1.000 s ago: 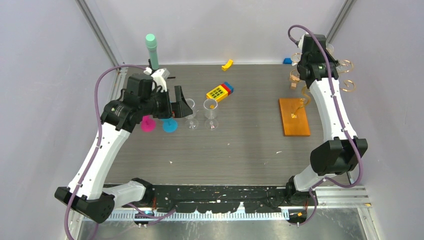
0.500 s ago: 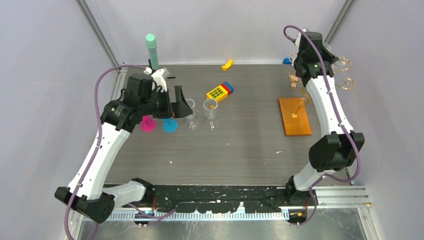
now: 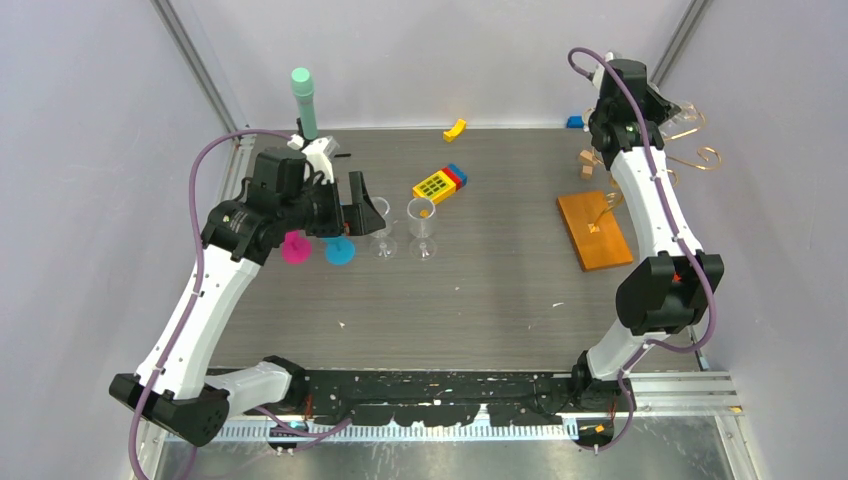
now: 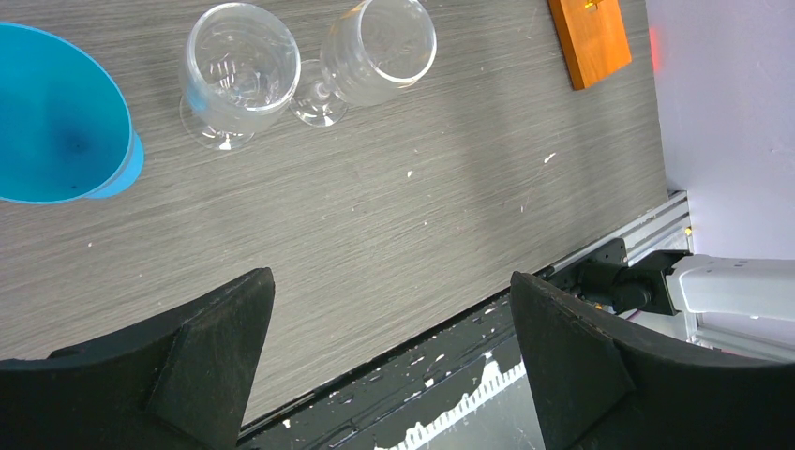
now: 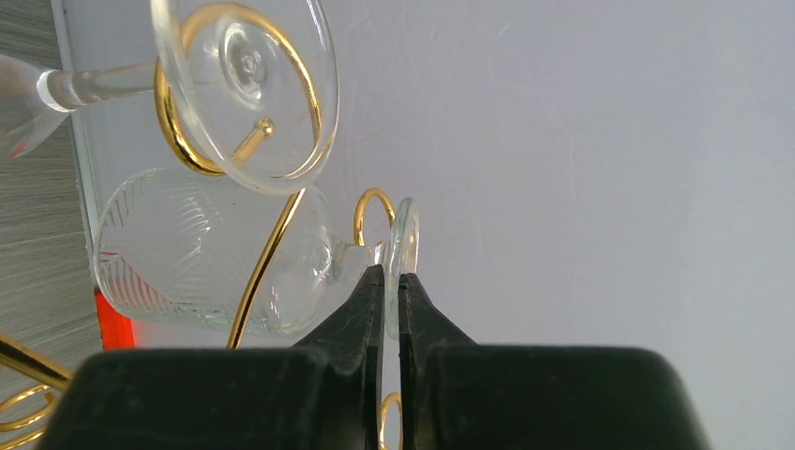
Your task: Take the wine glass off the wine glass rack
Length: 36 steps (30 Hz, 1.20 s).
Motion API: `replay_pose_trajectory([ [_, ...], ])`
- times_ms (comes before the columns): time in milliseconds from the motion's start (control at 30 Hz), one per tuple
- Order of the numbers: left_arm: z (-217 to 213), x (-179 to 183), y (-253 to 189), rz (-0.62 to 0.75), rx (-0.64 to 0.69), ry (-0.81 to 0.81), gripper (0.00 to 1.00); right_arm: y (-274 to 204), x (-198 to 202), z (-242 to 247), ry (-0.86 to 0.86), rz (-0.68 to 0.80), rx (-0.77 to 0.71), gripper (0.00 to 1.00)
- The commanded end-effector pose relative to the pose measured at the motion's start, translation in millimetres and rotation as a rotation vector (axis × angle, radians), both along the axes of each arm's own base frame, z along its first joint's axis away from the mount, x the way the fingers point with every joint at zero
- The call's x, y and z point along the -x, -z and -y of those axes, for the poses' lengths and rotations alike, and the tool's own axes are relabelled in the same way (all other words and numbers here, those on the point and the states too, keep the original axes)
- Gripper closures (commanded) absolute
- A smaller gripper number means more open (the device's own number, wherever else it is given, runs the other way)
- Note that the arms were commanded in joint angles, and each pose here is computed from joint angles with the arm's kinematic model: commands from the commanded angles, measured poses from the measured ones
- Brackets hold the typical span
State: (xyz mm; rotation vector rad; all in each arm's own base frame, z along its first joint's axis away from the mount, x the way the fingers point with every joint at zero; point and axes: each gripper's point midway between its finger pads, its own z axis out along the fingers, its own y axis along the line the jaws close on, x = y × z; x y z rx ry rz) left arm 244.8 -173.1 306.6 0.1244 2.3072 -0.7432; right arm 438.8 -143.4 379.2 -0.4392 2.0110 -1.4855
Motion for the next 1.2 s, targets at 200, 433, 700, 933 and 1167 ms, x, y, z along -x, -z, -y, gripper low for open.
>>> replay_pose_trajectory([
  [200,2.7,-2.4,-12.5,0.038,0.031,0.001,0.00,-37.5,-2.4,-13.2,-0.094,0.153,-0.052,1.00],
  [433,2.9,-1.4,-13.2,0.038,0.036,0.001,0.00,-31.6,-6.1,-14.0,-0.111,0.124,-0.036,1.00],
  [700,2.9,-1.5,-13.0,0.035,0.036,0.000,0.00,-40.4,-14.9,-10.6,-0.088,0.146,0.000,1.00],
  [933,2.3,-1.5,-12.9,0.036,0.033,-0.002,0.00,-52.3,-22.1,-5.0,-0.073,0.211,0.014,1.00],
  [1167,2.0,-1.1,-12.0,0.035,0.031,-0.002,0.00,-57.9,-31.3,-1.2,-0.057,0.251,0.018,1.00],
])
